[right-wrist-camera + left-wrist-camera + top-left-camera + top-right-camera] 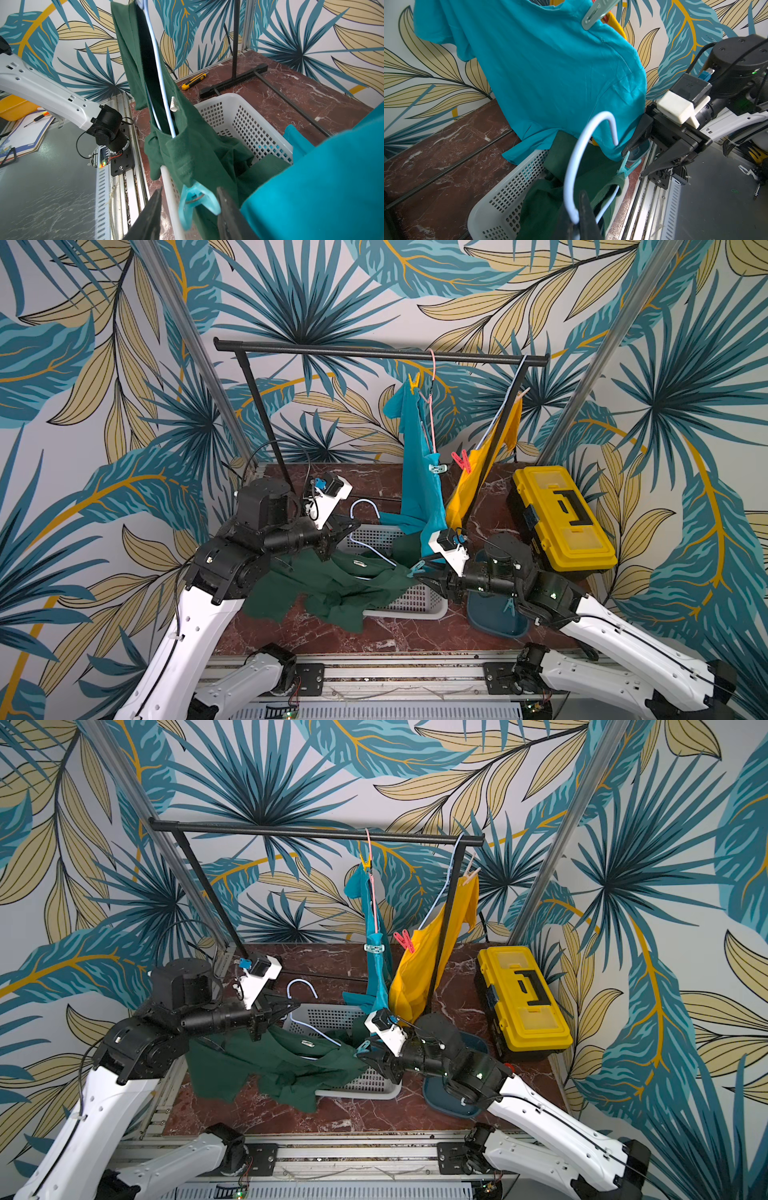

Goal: Remove the clothespins securing t-shirts to the hanger
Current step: Remove the clothespin from the hanger.

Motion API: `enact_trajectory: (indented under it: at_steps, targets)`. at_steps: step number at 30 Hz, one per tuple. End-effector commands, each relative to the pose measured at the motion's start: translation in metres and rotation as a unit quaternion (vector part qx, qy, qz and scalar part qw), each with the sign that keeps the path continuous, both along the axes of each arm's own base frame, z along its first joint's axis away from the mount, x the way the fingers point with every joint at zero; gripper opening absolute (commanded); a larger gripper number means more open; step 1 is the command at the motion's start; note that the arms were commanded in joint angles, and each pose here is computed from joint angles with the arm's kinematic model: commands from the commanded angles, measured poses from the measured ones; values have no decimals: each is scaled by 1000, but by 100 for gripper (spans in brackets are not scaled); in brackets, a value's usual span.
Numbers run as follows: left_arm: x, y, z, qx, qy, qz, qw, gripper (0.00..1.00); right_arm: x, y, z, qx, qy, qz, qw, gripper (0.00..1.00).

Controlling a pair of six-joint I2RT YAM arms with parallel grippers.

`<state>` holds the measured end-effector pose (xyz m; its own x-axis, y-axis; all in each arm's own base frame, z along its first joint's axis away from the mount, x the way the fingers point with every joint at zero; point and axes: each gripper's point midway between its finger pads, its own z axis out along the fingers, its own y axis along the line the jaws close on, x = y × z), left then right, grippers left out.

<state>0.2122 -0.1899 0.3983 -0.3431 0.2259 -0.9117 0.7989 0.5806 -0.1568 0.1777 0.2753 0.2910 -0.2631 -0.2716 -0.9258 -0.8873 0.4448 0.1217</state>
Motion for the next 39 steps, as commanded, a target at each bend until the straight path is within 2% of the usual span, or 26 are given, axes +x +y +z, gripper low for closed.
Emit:
enact_trajectory:
  at_steps: [1, 11, 26, 33, 39]
  targets:
    - [-4, 0, 11, -9, -17, -8, 1000, 0, 4, 1, -2, 2, -4, -4, 1000, 41]
    - [-3, 0, 8, -8, -15, -9, 1000, 0, 5, 0, -5, -2, -3, -7, 1000, 34]
    - [-3, -1, 9, -9, -14, -12, 1000, 0, 8, -2, -4, 6, -13, -19, 1000, 16]
    - [-4, -2, 6, -9, -10, -15, 1000, 0, 11, -6, -1, 14, -20, -35, 999, 14]
    - [1, -1, -2, 1, -6, -5, 1000, 0, 19, -18, 22, 55, -57, -77, 994, 14]
